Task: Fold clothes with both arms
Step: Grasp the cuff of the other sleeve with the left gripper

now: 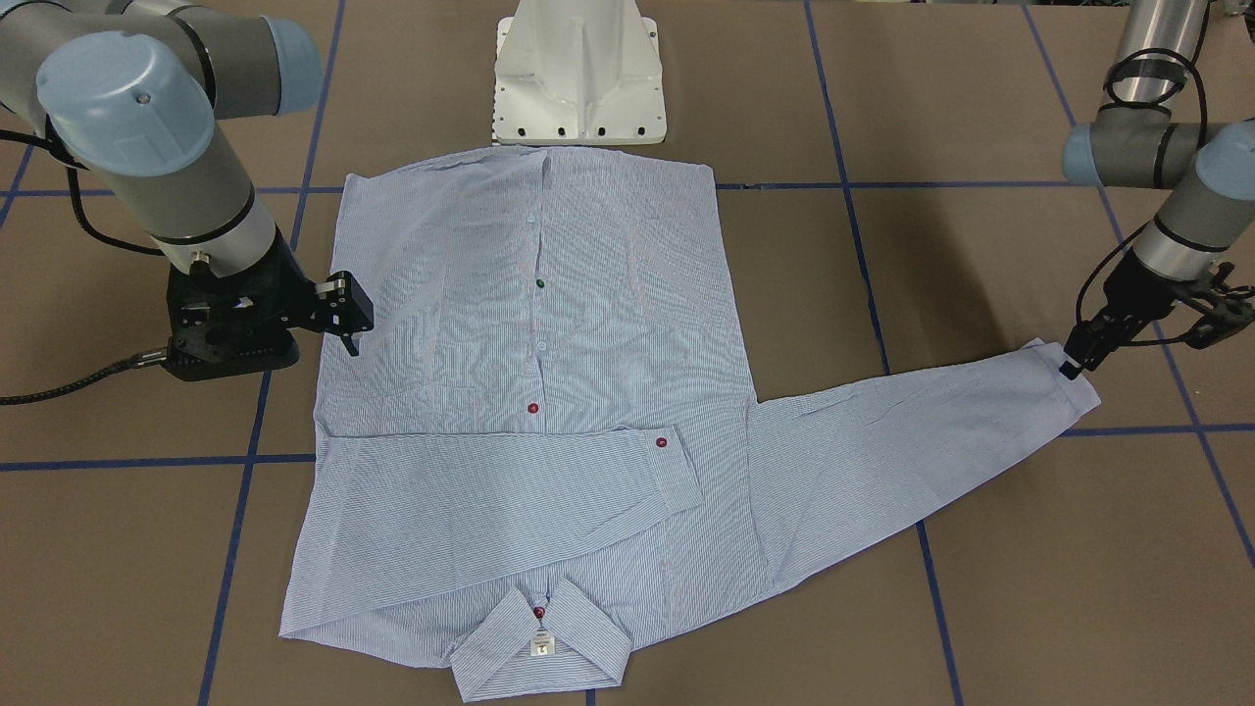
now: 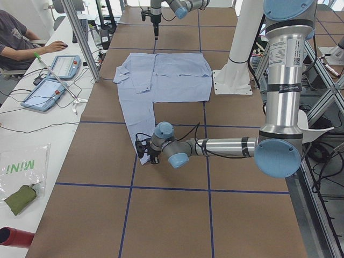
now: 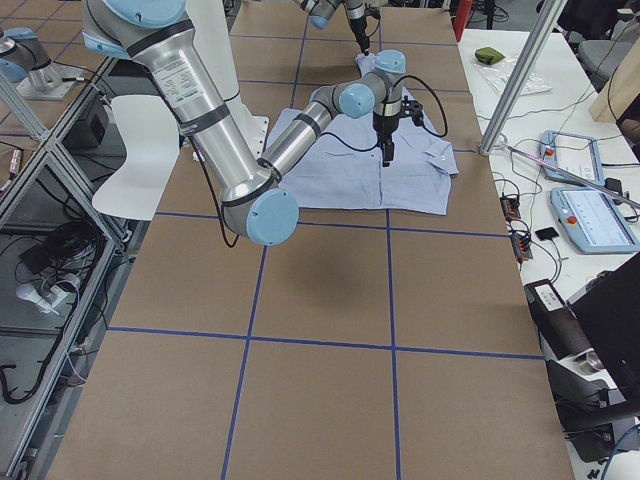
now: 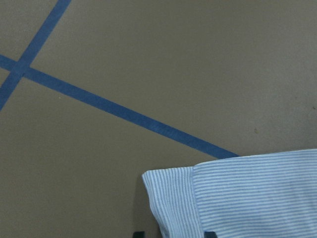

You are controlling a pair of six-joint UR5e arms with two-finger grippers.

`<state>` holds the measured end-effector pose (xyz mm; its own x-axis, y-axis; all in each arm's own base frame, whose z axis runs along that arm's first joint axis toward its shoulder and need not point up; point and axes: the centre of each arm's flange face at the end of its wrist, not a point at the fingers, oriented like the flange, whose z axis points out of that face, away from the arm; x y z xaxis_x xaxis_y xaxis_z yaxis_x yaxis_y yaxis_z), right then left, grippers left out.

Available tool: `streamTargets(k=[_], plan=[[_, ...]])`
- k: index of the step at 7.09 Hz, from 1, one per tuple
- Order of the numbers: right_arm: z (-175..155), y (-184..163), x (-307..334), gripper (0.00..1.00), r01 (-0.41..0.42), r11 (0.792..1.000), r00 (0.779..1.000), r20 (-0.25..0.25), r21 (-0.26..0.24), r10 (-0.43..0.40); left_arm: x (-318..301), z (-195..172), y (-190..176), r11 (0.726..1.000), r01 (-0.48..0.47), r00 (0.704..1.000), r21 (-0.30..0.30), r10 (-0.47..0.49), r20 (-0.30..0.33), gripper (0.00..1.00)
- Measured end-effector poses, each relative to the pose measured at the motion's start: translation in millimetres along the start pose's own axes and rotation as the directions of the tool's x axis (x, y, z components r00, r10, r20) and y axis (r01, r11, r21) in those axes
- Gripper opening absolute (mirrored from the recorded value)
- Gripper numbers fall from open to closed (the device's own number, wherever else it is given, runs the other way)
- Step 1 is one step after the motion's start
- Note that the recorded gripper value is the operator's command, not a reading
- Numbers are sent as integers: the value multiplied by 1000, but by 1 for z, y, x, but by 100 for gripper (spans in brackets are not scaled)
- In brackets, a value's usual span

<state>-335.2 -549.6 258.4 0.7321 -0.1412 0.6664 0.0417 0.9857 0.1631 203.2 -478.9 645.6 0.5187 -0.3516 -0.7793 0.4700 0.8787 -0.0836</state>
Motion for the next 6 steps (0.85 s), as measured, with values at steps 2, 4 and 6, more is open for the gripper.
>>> streamTargets(k=[2,4,6], plan=[[0,0,1,100,-1,1000,1000,-1,-1,1,1,0,0,1000,-1,1000,0,1,-1,0],[0,0,2,100,-3,1000,1000,-2,-1,3,3,1,2,1000,-4,1000,-4,4,-1,0],[0,0,3,100,-2,1000,1000,-1,0,2,7,-2,4,1000,-10,1000,-5,10,-7,0]])
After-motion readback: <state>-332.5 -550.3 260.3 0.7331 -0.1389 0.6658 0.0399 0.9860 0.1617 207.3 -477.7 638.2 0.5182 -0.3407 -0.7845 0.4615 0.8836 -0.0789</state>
